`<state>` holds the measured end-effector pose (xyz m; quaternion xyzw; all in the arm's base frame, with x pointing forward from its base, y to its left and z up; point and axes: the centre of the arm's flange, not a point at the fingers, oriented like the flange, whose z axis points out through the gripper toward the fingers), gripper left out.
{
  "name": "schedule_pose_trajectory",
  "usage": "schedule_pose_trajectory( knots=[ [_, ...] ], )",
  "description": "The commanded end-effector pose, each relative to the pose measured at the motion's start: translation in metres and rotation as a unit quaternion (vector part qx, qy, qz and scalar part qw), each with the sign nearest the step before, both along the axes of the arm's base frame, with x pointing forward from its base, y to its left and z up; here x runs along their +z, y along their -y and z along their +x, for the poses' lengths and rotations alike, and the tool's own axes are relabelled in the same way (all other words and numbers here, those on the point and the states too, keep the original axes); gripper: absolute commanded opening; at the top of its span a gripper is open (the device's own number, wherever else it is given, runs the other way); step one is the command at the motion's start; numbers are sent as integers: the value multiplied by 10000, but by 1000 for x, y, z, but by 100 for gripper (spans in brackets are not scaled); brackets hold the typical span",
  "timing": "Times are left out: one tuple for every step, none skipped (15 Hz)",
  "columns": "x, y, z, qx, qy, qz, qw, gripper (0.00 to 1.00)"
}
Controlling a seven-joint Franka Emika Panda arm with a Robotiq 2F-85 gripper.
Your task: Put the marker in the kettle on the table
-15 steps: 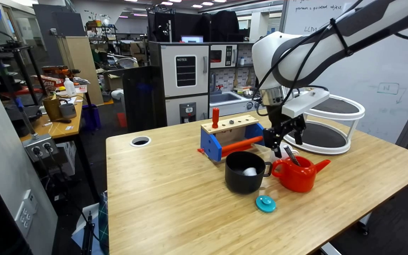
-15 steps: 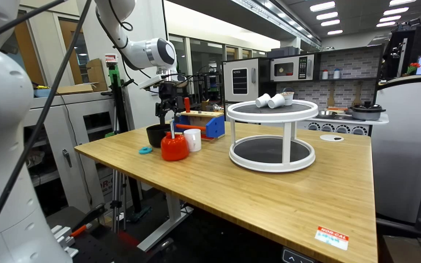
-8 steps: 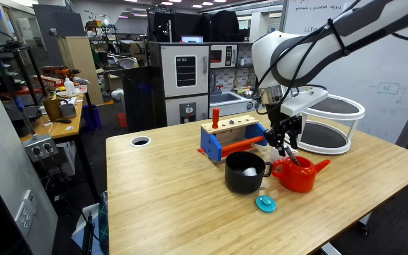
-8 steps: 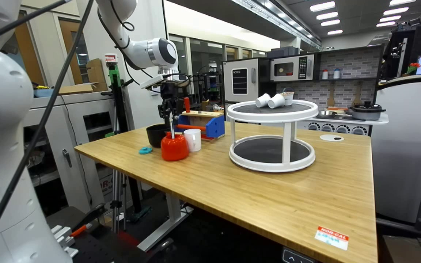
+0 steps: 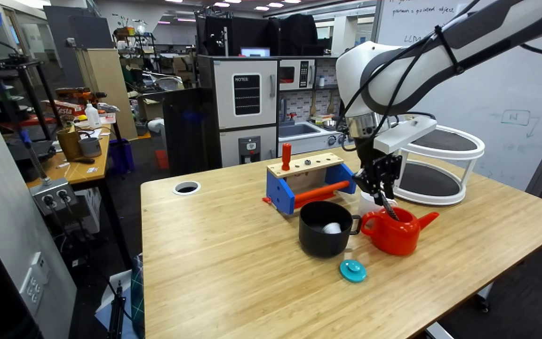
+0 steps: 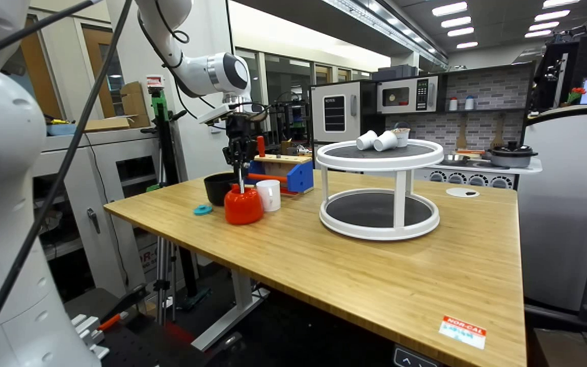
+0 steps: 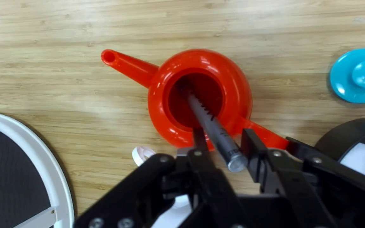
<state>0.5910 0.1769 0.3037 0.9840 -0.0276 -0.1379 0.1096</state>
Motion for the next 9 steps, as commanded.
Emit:
schedule_pose_trajectory(
  knots=[
    [6, 3, 3, -74, -10, 45, 10000, 4],
    [7, 3, 3, -69, -9, 49, 10000, 2],
    [8, 3, 3, -92, -4, 84, 9999, 1],
    [8, 3, 3, -92, -8, 97, 9999, 4],
    [9, 3, 3, -96, -14, 110, 9999, 4],
    [9, 3, 2, -100, -26, 118, 9999, 4],
    [9, 3, 2, -104, -24, 110, 9999, 4],
    [9, 4, 2, -106, -13, 102, 9999, 4],
    [11, 6, 2, -112, 21, 81, 9999, 4]
  ],
)
